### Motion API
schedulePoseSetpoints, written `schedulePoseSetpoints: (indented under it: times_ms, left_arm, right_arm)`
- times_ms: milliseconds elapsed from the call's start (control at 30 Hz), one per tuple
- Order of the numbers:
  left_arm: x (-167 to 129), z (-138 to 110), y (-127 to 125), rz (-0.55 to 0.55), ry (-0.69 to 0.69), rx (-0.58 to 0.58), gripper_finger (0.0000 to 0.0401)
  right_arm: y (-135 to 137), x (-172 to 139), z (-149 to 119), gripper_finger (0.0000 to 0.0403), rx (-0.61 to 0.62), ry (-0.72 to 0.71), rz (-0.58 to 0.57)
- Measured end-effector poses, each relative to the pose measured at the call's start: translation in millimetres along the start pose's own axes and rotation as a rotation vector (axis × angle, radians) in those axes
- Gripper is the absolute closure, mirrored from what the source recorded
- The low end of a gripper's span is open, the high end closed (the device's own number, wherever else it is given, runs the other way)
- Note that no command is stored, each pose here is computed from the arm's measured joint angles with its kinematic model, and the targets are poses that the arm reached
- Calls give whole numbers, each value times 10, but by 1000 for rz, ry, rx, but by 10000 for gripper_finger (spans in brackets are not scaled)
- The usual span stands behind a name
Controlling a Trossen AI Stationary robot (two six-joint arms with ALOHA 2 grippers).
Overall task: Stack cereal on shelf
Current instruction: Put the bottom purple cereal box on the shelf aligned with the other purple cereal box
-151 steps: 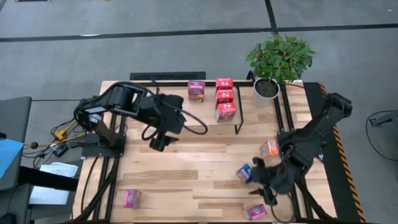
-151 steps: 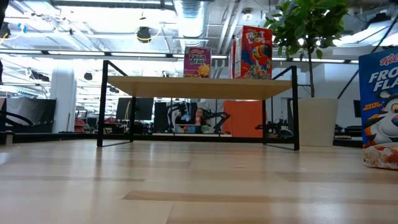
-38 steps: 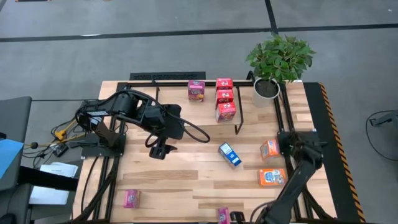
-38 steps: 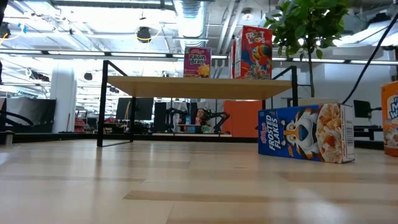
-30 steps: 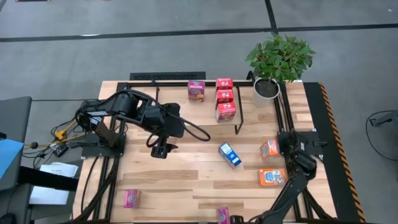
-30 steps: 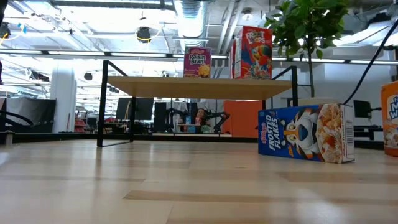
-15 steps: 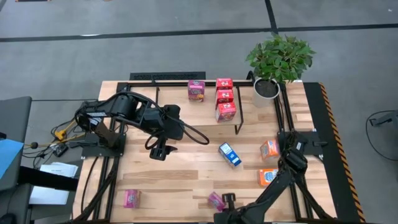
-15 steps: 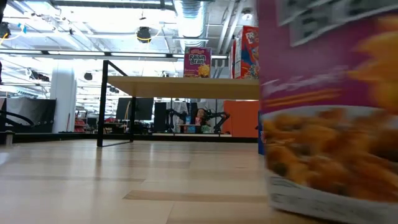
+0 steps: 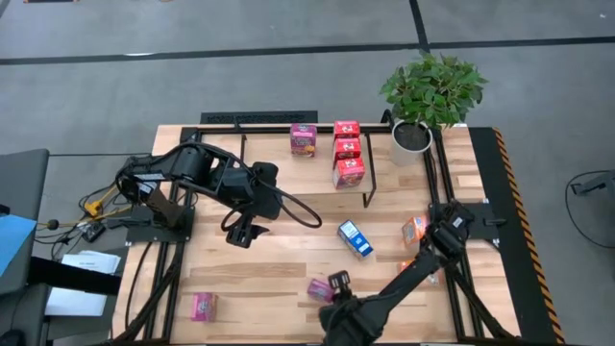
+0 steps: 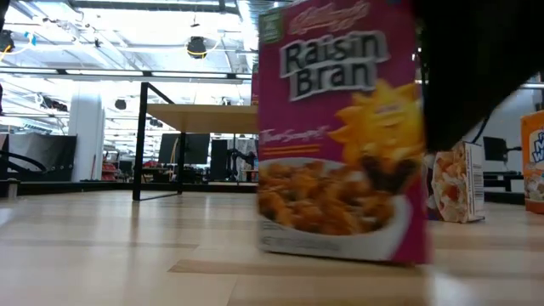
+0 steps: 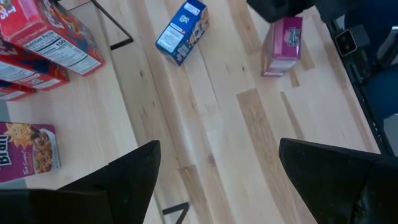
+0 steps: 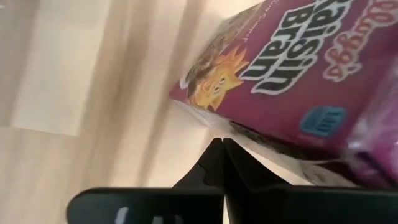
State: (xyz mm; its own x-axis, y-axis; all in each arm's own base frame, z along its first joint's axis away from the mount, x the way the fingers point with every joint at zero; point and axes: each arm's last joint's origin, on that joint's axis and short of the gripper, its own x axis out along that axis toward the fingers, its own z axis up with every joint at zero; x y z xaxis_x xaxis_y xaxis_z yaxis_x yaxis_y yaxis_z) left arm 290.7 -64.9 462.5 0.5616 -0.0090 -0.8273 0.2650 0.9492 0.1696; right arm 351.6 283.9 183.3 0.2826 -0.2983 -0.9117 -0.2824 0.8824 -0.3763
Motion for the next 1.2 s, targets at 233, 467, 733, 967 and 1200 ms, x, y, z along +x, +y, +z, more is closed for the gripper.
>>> schedulePoseSetpoints:
  times_ms: [233,467,733,967,1200]
  left_arm:
    - [0,-9,-1,-1,9,33,83]
    - [6,-24,43,23,25,39,83]
    - [13,-18,49,-40,9,-6,83]
    - [416,-12,-106,-72,49,-56,83]
    - [1126,-151,-576,17,111,-29,83]
  right_arm:
    - [-300,-20,63,376,-83,-2,-5]
    - [-739,-202,105,375,-145,-49,15]
    - [-931,-644,-182,384,-15,68,194]
    - [-752,-1308,-682,361,260,56,153]
    - [-372,-1716,-1191,356,591,-121,40]
